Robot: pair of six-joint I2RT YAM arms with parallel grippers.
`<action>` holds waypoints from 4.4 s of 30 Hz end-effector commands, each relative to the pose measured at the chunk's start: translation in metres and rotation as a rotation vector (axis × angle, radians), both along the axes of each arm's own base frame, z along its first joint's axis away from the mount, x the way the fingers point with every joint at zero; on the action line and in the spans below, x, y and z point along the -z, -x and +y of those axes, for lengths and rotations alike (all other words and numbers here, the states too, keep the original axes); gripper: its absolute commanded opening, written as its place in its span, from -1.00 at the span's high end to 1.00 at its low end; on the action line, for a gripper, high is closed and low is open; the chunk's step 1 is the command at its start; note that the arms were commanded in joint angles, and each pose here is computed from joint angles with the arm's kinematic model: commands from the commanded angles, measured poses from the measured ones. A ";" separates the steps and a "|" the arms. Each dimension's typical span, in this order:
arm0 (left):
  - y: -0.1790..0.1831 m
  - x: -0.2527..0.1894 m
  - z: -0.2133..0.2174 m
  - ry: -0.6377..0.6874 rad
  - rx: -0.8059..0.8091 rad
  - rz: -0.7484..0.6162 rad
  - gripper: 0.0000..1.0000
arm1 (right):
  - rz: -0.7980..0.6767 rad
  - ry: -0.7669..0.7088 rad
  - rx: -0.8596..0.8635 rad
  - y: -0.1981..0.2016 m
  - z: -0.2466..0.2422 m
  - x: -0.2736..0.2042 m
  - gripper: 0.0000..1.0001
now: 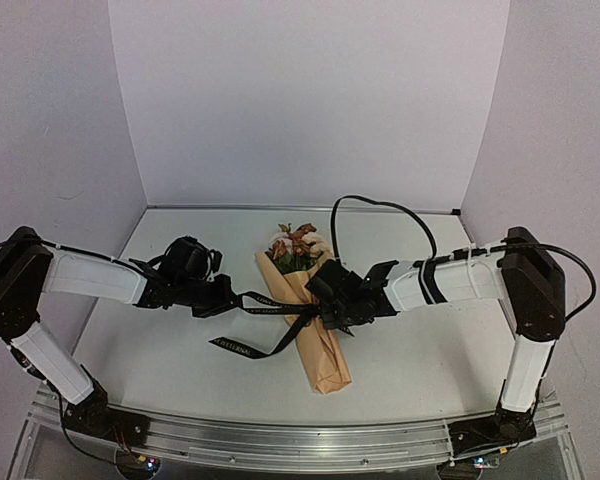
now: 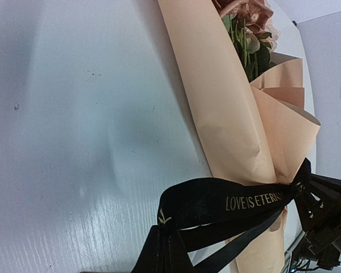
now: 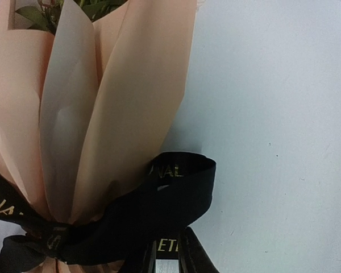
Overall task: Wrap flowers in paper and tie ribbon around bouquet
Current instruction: Tie the half-tied ribbon around the folded bouquet.
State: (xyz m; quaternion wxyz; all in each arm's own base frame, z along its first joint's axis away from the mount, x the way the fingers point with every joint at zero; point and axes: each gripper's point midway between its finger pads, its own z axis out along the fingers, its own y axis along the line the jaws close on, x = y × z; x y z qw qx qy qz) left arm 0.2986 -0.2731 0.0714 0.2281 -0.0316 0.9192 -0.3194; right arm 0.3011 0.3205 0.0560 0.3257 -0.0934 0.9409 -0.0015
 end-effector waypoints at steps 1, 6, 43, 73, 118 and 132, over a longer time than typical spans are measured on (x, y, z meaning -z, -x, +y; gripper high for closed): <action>-0.006 -0.023 0.000 0.016 -0.008 -0.060 1.00 | -0.048 -0.052 0.019 -0.006 0.004 -0.015 0.63; -0.009 -0.020 0.013 -0.008 -0.040 -0.052 1.00 | -0.074 -0.072 0.071 -0.010 -0.009 -0.031 0.45; -0.032 -0.003 0.058 -0.034 -0.101 0.050 1.00 | -0.091 -0.349 0.058 -0.001 0.013 0.005 -0.30; -0.040 -0.007 0.060 0.007 -0.148 0.059 1.00 | -0.106 -0.445 0.051 -0.021 0.053 0.020 0.02; -0.044 0.000 0.093 -0.071 -0.234 0.056 1.00 | -0.163 -0.171 -0.335 0.031 0.053 -0.012 0.09; -0.045 -0.002 0.091 -0.062 -0.230 0.050 1.00 | -0.257 0.009 -0.233 -0.008 0.061 -0.001 0.11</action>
